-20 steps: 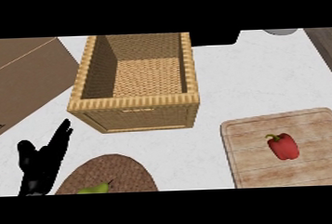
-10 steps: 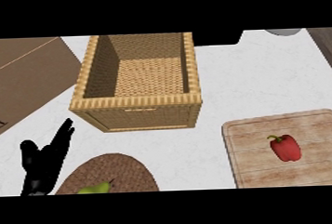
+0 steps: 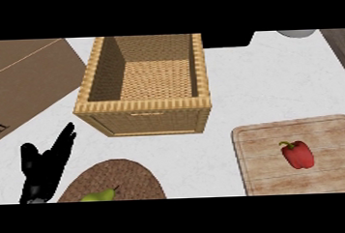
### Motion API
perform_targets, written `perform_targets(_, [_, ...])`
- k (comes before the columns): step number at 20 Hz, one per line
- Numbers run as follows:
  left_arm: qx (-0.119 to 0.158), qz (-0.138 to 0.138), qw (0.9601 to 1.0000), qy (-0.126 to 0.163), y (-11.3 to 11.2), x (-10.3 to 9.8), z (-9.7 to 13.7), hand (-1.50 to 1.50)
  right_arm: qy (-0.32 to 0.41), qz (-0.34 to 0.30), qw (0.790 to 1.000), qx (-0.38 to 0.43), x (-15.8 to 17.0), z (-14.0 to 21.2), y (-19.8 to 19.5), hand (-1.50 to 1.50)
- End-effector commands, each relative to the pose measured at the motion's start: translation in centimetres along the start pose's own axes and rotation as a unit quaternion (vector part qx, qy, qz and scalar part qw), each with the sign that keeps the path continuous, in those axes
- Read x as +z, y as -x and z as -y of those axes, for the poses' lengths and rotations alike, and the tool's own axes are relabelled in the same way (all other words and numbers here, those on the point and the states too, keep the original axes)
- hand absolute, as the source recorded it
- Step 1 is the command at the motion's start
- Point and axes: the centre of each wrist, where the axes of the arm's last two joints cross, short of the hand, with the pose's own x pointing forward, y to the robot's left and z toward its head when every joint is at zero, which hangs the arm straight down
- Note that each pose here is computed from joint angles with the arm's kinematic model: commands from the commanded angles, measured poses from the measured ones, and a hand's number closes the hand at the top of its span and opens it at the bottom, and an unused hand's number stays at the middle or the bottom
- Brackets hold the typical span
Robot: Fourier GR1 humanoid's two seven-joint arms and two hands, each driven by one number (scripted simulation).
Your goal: Pick the bell pepper from the cutting board and place it in the basket
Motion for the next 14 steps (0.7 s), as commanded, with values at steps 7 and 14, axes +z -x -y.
perform_targets(7, [-0.002, -0.068, 0.9977, 0.006, 4.6, 1.2, 1.4, 0.00, -0.039, 0.045, 0.998, -0.034, -1.8, -6.6, 1.4, -1.50])
perform_targets(14, [0.001, -0.069, 0.9976, 0.007, 2.6, -0.1, 0.4, 0.00, -0.060, 0.024, 0.998, -0.010, -3.2, -10.1, 2.1, -1.50])
